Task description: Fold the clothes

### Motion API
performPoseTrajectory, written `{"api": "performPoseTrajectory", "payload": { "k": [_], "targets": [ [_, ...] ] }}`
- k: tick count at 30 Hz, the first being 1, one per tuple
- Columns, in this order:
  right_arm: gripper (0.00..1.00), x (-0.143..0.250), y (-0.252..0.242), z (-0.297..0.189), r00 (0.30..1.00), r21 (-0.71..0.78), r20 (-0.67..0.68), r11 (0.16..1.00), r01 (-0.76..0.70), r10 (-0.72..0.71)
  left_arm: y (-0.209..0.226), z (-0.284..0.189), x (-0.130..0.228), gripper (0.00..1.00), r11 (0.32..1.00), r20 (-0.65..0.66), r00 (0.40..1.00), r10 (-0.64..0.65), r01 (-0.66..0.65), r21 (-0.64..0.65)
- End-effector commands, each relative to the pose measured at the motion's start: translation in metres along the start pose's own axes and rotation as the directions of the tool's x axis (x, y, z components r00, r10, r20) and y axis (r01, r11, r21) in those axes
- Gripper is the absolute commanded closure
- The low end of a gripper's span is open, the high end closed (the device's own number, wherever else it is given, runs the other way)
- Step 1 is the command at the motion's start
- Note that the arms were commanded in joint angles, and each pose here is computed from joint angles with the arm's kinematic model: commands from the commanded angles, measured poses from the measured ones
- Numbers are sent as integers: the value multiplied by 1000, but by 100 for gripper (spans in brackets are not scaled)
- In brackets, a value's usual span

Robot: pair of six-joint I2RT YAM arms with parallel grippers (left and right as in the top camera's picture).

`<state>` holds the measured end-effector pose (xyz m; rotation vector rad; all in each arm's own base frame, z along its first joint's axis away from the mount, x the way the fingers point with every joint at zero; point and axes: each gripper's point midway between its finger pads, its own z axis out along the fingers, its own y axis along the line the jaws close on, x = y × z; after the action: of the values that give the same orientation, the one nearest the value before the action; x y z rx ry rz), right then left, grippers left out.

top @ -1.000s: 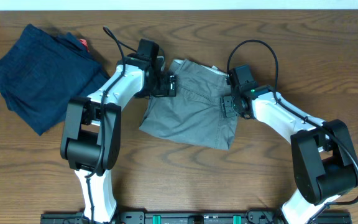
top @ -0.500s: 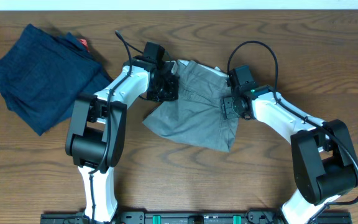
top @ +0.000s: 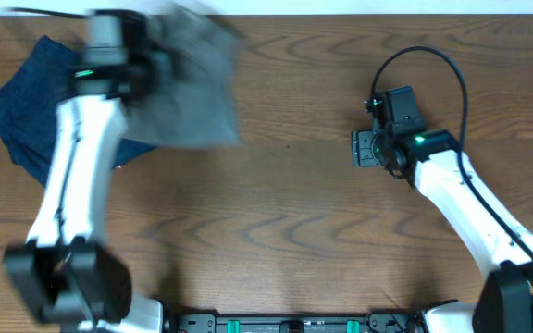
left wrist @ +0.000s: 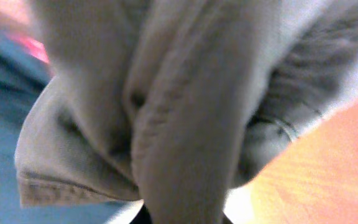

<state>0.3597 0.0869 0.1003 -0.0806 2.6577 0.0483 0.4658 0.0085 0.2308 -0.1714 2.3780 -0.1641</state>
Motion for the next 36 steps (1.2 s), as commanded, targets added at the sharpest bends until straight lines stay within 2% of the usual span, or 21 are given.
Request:
{"api": "performPoseTrajectory", "payload": {
  "k": [1, 3, 7, 11, 14, 15, 16, 18, 20, 21, 26, 32, 36],
  "targets": [
    [29, -3, -5, -9, 1000, 2, 19, 1000, -15, 15, 62, -39, -34, 94, 985, 137, 990, -35, 58, -163],
    [29, -2, -5, -10, 1000, 2, 16, 1000, -15, 15, 95, -47, -36, 94, 971, 161, 984, -79, 112, -209],
    [29, 1, -5, -10, 1000, 5, 2, 1000, -14, 14, 166, -43, -17, 94, 926, 139, 972, -190, 225, -303],
    [29, 1, -5, -10, 1000, 3, 5, 1000, -13, 13, 216, -27, 9, 94, 883, 93, 954, -285, 299, -362],
    [29, 4, -5, -10, 1000, 3, -8, 1000, -12, 12, 245, -17, 28, 92, 833, 82, 917, -390, 389, -393],
    [29, 5, -5, -10, 1000, 3, -13, 1000, -12, 12, 252, -15, 34, 89, 818, 80, 905, -417, 412, -402],
    [29, 6, -5, -10, 1000, 5, -18, 1000, -12, 12, 259, -13, 40, 83, 801, 78, 892, -445, 435, -410],
    [29, 7, -6, -10, 1000, 6, -21, 1000, -11, 11, 269, -13, 48, 53, 782, 74, 877, -474, 458, -423],
    [28, 6, -5, -10, 1000, 5, -18, 1000, -11, 12, 274, -16, 51, 7, 773, 76, 872, -484, 467, -430],
    [28, 6, -5, -10, 1000, 5, -17, 1000, -12, 12, 277, -18, 51, 2, 768, 81, 869, -488, 472, -432],
    [28, 7, -6, -10, 1000, 5, -21, 1000, -12, 12, 281, -26, 49, 2, 722, 135, 819, -558, 559, -407],
    [28, 7, -7, -10, 1000, 11, -20, 1000, -12, 12, 218, -37, -5, 2, 845, 151, 838, -524, 533, -29],
    [28, 7, -7, -10, 1000, 10, -21, 1000, -12, 13, 199, -47, -25, 2, 874, 191, 855, -482, 485, 33]
  ]
}}
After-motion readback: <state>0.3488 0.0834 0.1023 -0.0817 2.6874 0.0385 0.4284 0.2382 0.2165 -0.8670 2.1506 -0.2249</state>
